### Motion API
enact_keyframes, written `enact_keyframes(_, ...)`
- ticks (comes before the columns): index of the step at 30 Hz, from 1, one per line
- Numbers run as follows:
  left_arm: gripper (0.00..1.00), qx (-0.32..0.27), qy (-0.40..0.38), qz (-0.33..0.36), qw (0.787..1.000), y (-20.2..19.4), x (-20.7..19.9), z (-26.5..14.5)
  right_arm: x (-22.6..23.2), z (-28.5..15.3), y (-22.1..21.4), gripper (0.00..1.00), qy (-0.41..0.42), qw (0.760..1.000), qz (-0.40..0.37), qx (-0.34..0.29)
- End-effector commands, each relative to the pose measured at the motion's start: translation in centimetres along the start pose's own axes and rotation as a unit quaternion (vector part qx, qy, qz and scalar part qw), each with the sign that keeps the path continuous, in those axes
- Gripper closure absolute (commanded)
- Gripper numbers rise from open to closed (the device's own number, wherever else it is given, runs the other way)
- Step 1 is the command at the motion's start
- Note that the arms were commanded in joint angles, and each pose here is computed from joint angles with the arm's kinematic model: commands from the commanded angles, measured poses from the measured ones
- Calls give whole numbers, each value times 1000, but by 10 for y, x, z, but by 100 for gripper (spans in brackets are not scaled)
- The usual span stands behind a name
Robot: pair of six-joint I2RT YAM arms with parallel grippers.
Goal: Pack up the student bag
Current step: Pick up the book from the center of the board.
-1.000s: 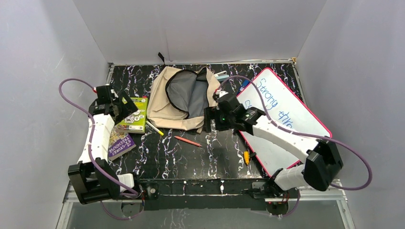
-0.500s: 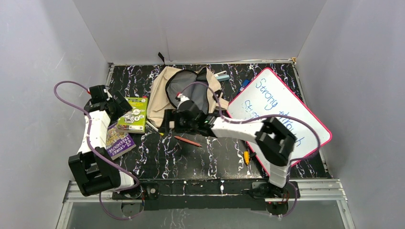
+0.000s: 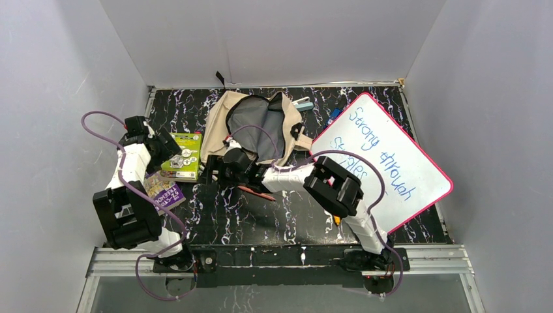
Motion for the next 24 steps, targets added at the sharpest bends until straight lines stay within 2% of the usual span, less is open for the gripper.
enact_keyframes(1, 16, -9, -12, 10, 1000, 13, -4, -3, 23, 16, 28, 5, 39, 997, 9, -70)
enact_keyframes(11, 29, 17, -18, 13, 1000, 10, -4, 6, 3, 52, 27, 17, 32, 996, 51, -67)
enact_keyframes(16, 33, 22, -16, 14, 1000, 10, -4, 6, -2, 65, 27, 19, 27, 995, 65, -68)
enact_keyframes(24, 35, 31, 15, 14, 999, 1, 6, 11, -16, 74, 26, 24, 12, 992, 101, -70)
Point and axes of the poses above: each gripper's point midway between its finger pads, its own z axis out along the fingers, its own x axis along the line the jaws close on, y = z × x, the point moved 9 cm from there along -z, back along the fingers, and after that the axes turned 4 degrees about -z, right-handed, at the moved point
